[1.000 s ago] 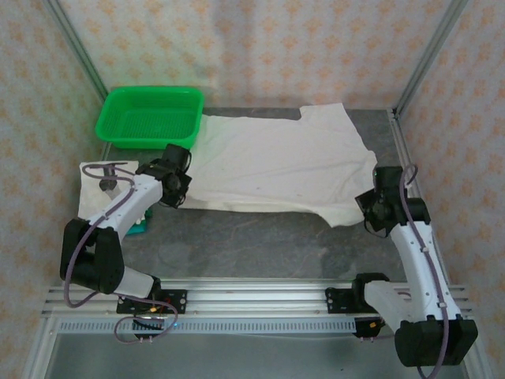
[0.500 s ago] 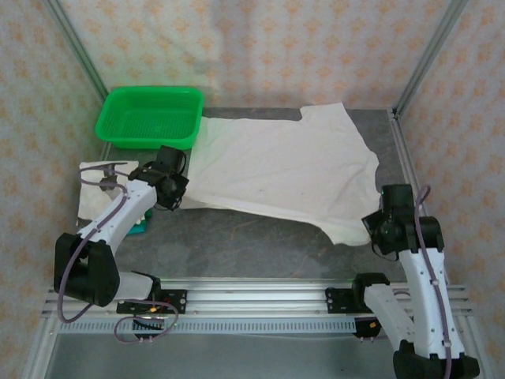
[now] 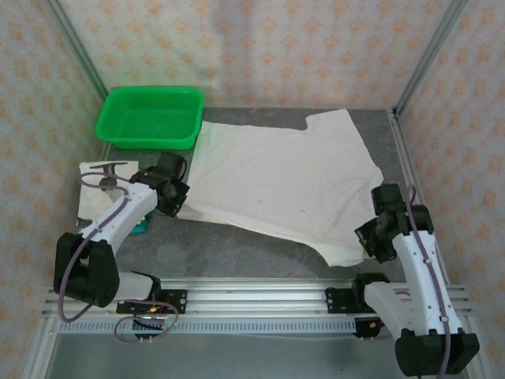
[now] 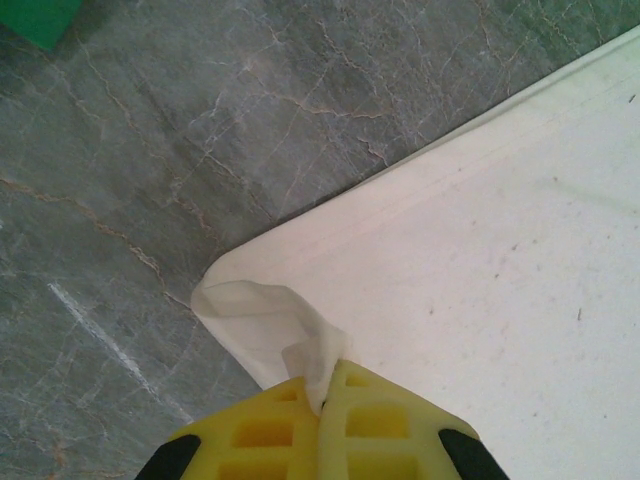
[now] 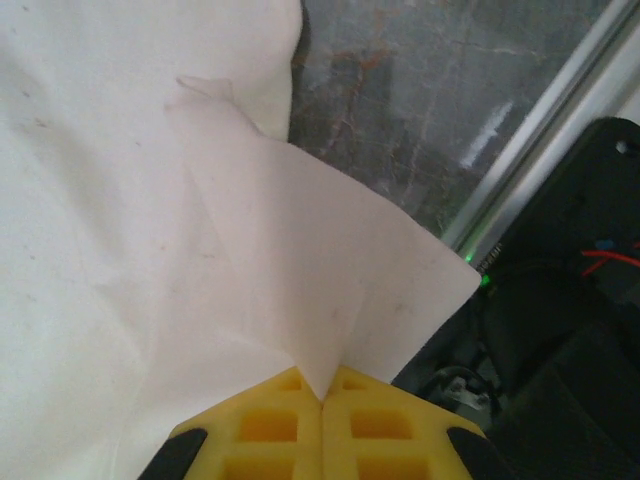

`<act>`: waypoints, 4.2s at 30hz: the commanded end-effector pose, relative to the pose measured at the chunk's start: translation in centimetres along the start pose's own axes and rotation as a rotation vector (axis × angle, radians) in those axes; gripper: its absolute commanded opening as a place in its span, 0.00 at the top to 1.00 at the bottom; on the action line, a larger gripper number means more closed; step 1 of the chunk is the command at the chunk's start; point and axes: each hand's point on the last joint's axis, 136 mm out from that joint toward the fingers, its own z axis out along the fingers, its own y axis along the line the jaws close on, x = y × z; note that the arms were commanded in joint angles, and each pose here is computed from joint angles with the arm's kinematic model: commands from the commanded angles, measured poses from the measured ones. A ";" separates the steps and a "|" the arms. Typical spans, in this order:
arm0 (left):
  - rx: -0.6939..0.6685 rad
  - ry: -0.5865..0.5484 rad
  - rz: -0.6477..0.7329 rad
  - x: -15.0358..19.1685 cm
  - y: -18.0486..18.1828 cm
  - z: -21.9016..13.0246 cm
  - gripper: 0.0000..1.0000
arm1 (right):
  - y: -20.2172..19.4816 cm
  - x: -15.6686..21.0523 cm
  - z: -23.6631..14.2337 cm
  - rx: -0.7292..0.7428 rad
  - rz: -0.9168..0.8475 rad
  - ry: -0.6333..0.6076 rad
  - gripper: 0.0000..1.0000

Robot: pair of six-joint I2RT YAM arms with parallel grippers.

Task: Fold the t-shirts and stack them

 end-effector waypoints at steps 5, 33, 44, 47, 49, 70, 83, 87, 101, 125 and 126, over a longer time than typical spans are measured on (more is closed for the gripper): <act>-0.023 -0.041 0.022 -1.4 -1.1 -0.1 1.00 | 2.4 -3.2 -0.9 -0.050 -0.025 -0.143 1.00; -0.075 -0.060 0.143 -3.0 -4.5 0.9 1.00 | 9.3 -9.2 0.0 0.001 -0.196 -0.245 1.00; -0.098 -0.050 0.152 -3.0 -4.9 1.9 1.00 | 12.5 -11.1 0.0 -0.014 -0.233 -0.266 1.00; -0.104 -0.048 0.156 -3.0 -5.1 2.0 1.00 | 13.2 -11.6 0.3 -0.014 -0.239 -0.274 1.00; -0.108 -0.048 0.157 -3.0 -5.2 2.1 1.00 | 13.7 -12.0 0.4 -0.015 -0.243 -0.281 1.00; -0.163 -0.061 0.158 -3.5 -4.6 3.1 1.00 | 17.0 -14.6 2.4 -0.035 -0.217 -0.315 1.00; -0.184 -0.054 0.163 -3.4 -4.2 3.7 1.00 | 18.3 -14.9 4.3 -0.022 -0.249 -0.276 1.00; -0.177 -0.034 0.158 -3.1 -4.5 4.2 1.00 | 18.2 -14.8 5.0 -0.012 -0.248 -0.267 1.00; -0.185 -0.046 0.181 -3.9 -6.2 5.5 1.00 | 18.9 -15.0 7.5 0.005 -0.245 -0.240 1.00; -0.180 -0.047 0.198 -4.4 -7.9 6.0 1.00 | 18.4 -14.7 9.1 0.024 -0.244 -0.219 1.00; -0.187 -0.045 0.199 -4.4 -7.7 6.2 1.00 | 18.5 -14.7 9.1 0.023 -0.243 -0.219 1.00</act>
